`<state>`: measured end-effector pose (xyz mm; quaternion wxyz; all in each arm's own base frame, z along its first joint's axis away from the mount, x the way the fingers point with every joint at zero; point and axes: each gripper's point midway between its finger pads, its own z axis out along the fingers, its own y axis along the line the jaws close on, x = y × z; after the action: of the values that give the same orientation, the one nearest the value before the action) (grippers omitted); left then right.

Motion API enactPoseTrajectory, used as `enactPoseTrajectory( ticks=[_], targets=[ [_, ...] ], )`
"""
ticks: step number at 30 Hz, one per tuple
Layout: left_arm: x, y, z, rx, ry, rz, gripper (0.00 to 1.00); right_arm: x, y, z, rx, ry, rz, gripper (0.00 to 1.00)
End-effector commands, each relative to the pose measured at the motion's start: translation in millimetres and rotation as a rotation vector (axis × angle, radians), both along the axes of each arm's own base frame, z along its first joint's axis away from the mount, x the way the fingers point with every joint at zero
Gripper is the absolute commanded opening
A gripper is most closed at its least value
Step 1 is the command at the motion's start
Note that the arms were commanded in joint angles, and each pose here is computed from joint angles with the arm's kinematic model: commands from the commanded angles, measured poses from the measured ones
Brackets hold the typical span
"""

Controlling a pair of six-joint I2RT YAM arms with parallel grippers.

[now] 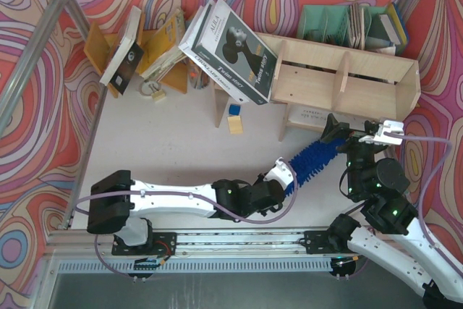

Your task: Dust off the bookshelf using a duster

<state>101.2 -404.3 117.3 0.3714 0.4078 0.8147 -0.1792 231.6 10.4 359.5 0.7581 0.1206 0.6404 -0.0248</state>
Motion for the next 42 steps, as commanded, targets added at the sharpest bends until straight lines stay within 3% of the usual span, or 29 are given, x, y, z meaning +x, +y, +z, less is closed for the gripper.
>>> enactPoseTrajectory(
  ticks=[1,7,24,42],
  targets=[
    [18,16,17,-0.067,-0.048,0.106,0.0,-2,-2,2,0.005,-0.011,0.0,0.99],
    [25,20,20,-0.087,-0.053,0.122,0.0,-2,0,1,0.005,-0.008,0.006,0.99],
    [16,-60,18,-0.084,-0.027,-0.085,0.0,-3,-2,1,0.011,-0.011,0.0,0.99],
    [15,-40,-27,0.062,0.071,-0.11,0.0,-3,-3,1,0.007,-0.012,-0.001,0.99]
  ],
)
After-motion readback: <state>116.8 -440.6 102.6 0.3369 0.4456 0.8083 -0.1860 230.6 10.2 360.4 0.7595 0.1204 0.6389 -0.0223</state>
